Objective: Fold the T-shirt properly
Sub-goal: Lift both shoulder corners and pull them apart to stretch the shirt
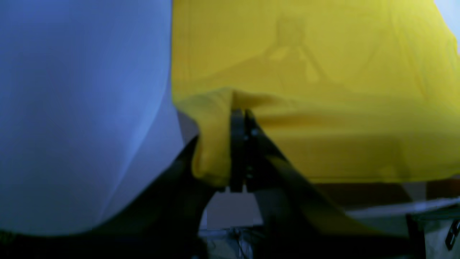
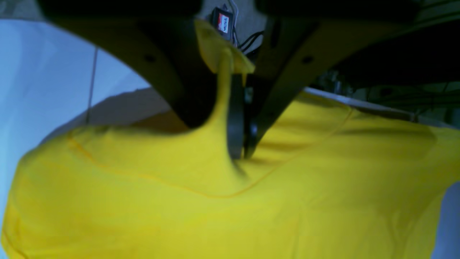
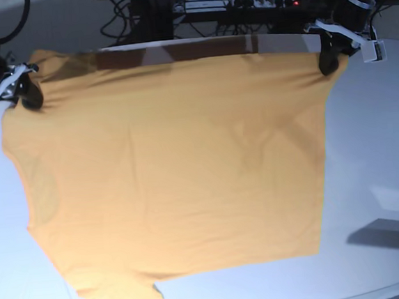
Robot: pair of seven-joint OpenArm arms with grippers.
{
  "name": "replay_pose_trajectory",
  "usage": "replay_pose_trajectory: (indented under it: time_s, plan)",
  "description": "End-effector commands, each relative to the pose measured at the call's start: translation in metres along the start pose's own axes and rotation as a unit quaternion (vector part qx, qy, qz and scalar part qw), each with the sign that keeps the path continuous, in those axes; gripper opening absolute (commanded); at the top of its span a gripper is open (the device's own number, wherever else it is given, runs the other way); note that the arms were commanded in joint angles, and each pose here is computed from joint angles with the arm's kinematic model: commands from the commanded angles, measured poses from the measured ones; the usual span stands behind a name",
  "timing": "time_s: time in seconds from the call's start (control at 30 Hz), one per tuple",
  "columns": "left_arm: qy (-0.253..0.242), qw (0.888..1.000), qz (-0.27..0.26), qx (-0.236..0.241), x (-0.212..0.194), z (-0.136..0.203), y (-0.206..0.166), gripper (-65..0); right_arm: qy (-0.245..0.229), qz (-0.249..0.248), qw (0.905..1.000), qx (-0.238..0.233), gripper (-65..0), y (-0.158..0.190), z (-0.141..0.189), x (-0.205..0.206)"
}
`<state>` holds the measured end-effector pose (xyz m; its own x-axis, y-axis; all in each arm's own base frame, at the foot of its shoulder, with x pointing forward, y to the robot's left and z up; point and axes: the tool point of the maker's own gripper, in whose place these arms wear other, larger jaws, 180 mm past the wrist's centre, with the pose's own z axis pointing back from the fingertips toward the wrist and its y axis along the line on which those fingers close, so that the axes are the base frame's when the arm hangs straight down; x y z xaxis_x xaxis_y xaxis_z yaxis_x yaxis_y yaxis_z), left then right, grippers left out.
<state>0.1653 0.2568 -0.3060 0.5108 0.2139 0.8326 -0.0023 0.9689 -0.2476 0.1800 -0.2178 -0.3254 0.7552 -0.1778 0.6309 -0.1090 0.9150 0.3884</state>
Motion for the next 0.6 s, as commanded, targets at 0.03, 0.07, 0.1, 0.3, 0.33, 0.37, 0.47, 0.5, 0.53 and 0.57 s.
replay_pose_trajectory:
  time_s: [0.03, 0.07, 0.1, 0.3, 0.33, 0.37, 0.47, 0.5, 0.53, 0.57]
  plan:
    - [-0.035, 0.999, -0.011, 0.012, 0.022, 0.005, 0.007, -65.0, -0.018, 0.014, 0.9997, 0.000, -64.7, 0.001, 0.002, 0.016]
    - [-0.043, 0.999, -0.009, 0.011, 0.027, 0.005, 0.008, -65.0, -0.019, 0.010, 0.9998, -0.001, -64.7, 0.001, 0.001, 0.019]
    - [-0.053, 0.999, -0.005, 0.011, 0.032, 0.006, 0.010, -65.0, -0.023, 0.004, 0.9997, -0.002, -64.7, 0.000, 0.000, 0.022]
    - [-0.086, 0.996, 0.007, 0.001, 0.052, 0.013, 0.014, -65.0, -0.029, 0.008, 0.9995, 0.002, -64.7, 0.002, -0.005, 0.037]
    - [-0.089, 0.996, 0.008, 0.001, 0.054, 0.012, 0.014, -65.0, -0.030, 0.010, 0.9995, 0.003, -64.7, 0.003, -0.005, 0.040]
    - [-0.094, 0.996, 0.010, 0.004, 0.057, 0.011, 0.015, -65.0, -0.034, 0.012, 0.9994, 0.004, -64.7, 0.003, -0.006, 0.043]
    - [-0.101, 0.995, 0.017, 0.010, 0.062, 0.008, 0.018, -65.0, -0.040, 0.015, 0.9991, 0.006, -64.7, 0.004, -0.007, 0.049]
    - [-0.105, 0.994, 0.017, 0.009, 0.064, 0.007, 0.018, -65.0, -0.042, 0.015, 0.9990, 0.006, -64.7, 0.004, -0.007, 0.051]
    - [-0.109, 0.994, 0.016, 0.008, 0.066, 0.006, 0.017, -65.0, -0.042, 0.018, 0.9989, 0.011, -64.7, 0.007, -0.010, 0.052]
    - [-0.113, 0.993, 0.016, 0.007, 0.069, 0.005, 0.017, -65.0, -0.039, 0.020, 0.9989, 0.017, -64.7, 0.011, -0.013, 0.052]
